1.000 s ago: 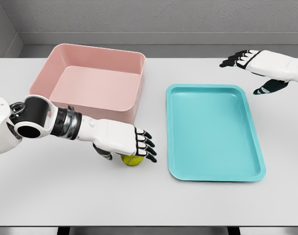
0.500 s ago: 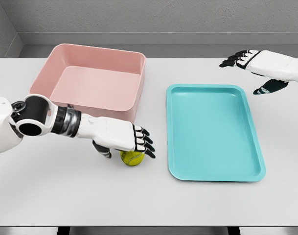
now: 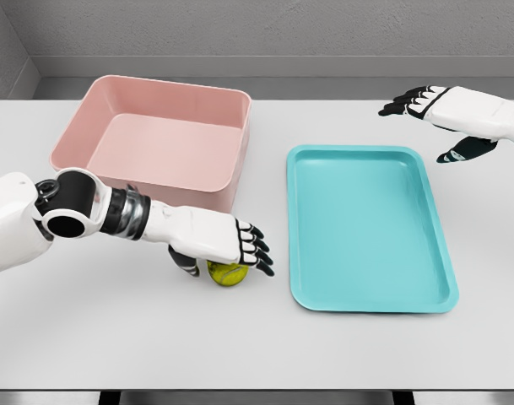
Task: Put the tennis from the blue tray into the pink basket with both arms
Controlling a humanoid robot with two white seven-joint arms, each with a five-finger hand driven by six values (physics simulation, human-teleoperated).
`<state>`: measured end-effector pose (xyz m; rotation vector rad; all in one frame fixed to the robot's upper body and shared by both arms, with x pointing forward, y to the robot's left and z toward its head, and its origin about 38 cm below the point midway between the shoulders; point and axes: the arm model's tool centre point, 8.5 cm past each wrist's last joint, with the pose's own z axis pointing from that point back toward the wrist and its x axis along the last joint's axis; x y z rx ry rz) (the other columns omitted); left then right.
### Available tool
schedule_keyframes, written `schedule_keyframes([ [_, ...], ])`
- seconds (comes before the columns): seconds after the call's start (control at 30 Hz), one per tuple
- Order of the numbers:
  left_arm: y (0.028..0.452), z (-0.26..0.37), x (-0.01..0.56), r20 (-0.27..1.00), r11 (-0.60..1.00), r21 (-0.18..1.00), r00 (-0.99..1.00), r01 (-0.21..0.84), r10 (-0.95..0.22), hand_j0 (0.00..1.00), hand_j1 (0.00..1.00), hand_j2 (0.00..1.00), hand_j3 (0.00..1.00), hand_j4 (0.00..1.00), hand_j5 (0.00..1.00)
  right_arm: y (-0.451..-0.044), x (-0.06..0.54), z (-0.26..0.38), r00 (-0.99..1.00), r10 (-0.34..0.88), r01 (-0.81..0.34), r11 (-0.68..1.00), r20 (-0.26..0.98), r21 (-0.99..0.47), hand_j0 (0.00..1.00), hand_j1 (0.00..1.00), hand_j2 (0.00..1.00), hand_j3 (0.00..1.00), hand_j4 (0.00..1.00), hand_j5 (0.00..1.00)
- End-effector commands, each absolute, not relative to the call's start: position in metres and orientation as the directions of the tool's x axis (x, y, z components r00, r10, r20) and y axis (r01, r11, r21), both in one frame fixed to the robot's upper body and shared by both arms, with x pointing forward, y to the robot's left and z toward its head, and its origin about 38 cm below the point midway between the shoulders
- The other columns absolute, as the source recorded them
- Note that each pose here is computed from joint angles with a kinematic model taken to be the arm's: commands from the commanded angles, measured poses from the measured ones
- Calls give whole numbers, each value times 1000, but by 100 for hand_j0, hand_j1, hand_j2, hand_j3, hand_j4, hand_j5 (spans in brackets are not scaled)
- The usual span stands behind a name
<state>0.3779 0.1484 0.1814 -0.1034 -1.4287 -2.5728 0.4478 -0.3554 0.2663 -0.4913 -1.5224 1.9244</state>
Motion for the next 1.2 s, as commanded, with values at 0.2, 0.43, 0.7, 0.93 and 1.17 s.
schedule_keyframes([
  [0.2,157,172,388,172,-515,822,-968,245,-185,100,100,100,100,100,100,-356,448,267,-732,675,-244,-129,95,-961,100,100,100,100,100,100],
  [0.43,151,167,385,178,-515,822,-968,244,-175,100,100,100,100,100,100,-356,448,267,-732,675,-244,-129,95,-961,100,100,100,100,100,100],
  [0.7,149,167,385,178,-514,823,-969,242,-171,100,100,100,100,100,100,-356,448,267,-732,675,-244,-129,95,-961,100,100,100,100,100,100],
  [0.93,152,160,384,192,-514,817,-964,260,-182,100,100,100,100,100,100,-356,448,267,-731,676,-244,-129,95,-961,100,100,100,100,100,100],
  [1.17,152,160,384,194,-512,818,-964,263,-184,71,71,71,71,71,71,-356,448,267,-732,675,-244,-129,95,-961,100,100,100,100,100,100],
])
